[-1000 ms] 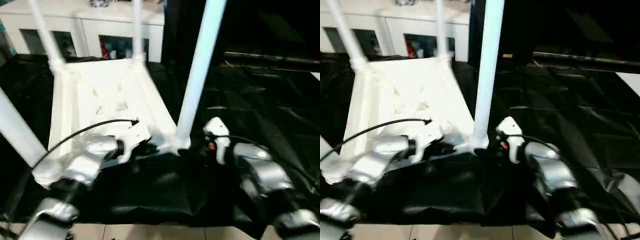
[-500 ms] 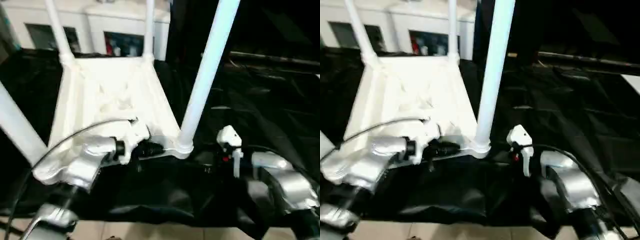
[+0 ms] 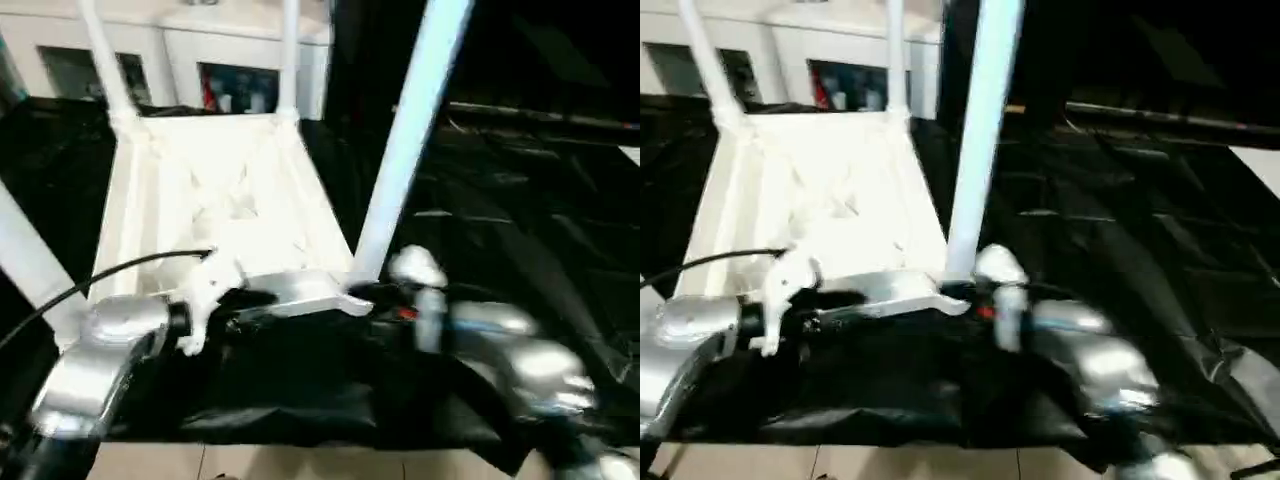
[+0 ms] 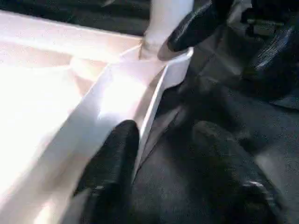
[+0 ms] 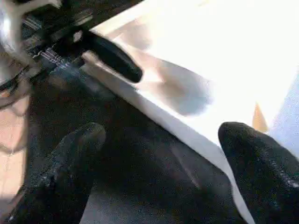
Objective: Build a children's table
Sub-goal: Rotate leg to tighten
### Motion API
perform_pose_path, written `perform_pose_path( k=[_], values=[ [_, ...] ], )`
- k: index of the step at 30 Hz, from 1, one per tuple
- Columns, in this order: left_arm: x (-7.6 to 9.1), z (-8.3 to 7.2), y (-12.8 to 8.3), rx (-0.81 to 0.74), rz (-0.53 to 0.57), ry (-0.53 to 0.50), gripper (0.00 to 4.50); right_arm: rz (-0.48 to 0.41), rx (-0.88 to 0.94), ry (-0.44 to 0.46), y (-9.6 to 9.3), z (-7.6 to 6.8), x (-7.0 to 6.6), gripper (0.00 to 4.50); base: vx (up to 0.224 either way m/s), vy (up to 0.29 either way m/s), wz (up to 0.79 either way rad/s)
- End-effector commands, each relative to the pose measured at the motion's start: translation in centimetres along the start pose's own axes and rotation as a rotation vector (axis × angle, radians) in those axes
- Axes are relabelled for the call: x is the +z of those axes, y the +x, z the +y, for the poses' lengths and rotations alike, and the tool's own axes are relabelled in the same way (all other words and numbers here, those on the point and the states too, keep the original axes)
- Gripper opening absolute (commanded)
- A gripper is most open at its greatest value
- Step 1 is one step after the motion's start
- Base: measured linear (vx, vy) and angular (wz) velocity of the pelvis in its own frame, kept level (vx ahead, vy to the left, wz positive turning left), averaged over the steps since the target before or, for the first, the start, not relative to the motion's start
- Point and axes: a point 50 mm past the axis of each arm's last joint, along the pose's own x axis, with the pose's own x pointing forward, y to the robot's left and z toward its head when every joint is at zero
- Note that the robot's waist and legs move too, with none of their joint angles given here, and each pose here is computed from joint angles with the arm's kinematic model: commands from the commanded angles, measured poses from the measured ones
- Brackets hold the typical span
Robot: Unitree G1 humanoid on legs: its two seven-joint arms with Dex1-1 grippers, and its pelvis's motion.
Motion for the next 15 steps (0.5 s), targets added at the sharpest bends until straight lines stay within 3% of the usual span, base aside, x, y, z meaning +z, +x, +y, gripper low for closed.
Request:
perform_pose_path(
  k=[1,4,7,9,11,12,15],
  values=[
    [0.5,0.0,-0.3,0.062,-0.031,0.045,2.55,0.008,-0.056,-0.024,0.3,-0.5,0.1,4.25,0.000,0.000,0.00],
    [-0.4,-0.5,-0.6,0.211,-0.103,0.025,2.75,-0.023,-0.143,-0.008,2.0,-0.9,-0.1,4.25,0.000,0.000,0.00],
    [-1.2,-0.8,-0.9,0.280,-0.141,0.010,3.10,-0.034,-0.163,-0.005,2.6,-1.0,-0.2,4.25,0.000,0.000,0.00],
    [-2.4,-1.3,-1.3,0.335,-0.146,0.011,3.10,-0.054,-0.242,-0.004,3.0,-1.6,-0.1,4.25,0.000,0.000,0.00],
    [-3.5,-2.6,-1.6,0.293,-0.147,-0.052,3.10,-0.077,-0.380,0.018,3.1,-2.7,0.1,4.25,0.000,0.000,0.00],
    [-3.5,-2.6,-1.6,0.292,-0.147,-0.052,3.10,-0.077,-0.380,0.018,3.1,-2.7,0.1,4.25,0.000,0.000,0.00],
    [-3.9,-3.9,-2.1,0.205,-0.151,-0.112,3.10,-0.057,-0.580,0.029,2.7,-4.6,0.1,4.25,0.000,0.000,0.00]
  ],
)
